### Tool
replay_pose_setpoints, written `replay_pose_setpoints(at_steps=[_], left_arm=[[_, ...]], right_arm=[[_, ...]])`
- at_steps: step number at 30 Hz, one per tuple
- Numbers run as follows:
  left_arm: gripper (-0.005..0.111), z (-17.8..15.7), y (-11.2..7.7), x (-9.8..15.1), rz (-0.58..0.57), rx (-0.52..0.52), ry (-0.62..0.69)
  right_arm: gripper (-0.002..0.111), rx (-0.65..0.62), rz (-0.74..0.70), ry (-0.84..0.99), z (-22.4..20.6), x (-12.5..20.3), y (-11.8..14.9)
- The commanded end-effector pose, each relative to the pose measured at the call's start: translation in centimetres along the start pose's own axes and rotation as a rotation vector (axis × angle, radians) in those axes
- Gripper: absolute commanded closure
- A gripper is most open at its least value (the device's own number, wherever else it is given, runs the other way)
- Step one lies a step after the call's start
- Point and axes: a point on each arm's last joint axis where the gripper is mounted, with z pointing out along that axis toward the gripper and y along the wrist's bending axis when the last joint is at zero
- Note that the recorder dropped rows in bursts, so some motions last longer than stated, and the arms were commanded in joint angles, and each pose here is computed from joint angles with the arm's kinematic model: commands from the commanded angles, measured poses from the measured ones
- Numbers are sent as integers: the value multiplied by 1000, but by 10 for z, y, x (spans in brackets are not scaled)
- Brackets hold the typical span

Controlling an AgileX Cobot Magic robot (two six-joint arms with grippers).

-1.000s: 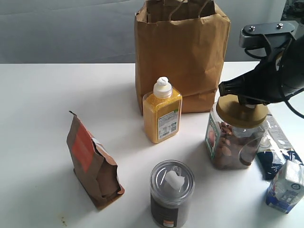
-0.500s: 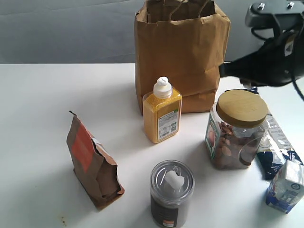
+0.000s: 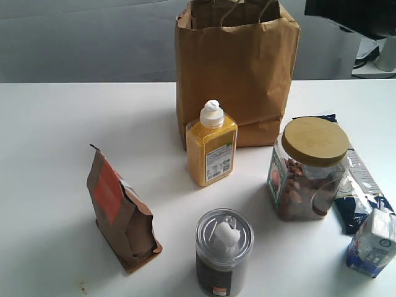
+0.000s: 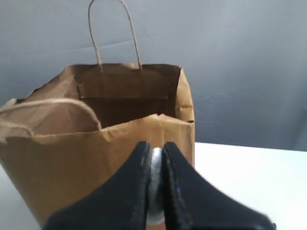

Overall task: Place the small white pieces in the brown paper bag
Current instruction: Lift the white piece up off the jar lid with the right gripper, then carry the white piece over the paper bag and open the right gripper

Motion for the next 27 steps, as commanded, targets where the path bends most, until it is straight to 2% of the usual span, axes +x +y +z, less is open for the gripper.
replay_pose_setpoints(at_steps=[1,13,21,24,27], left_arm=[[107,0,-1,1,-11,10,-5],[107,0,-1,1,-11,10,-5],[107,0,-1,1,-11,10,-5],[107,0,-1,1,-11,10,-5],[107,0,-1,1,-11,10,-5]], right_arm=[[108,18,-1,-68,12,-11,-12],[108,41,-13,-70,97,-40,-16],[108,60,-53,-9,135,-38,-15],[101,50,-62,-14,136,-38,-13],[85,42,-59,-22,136,-40,-10]])
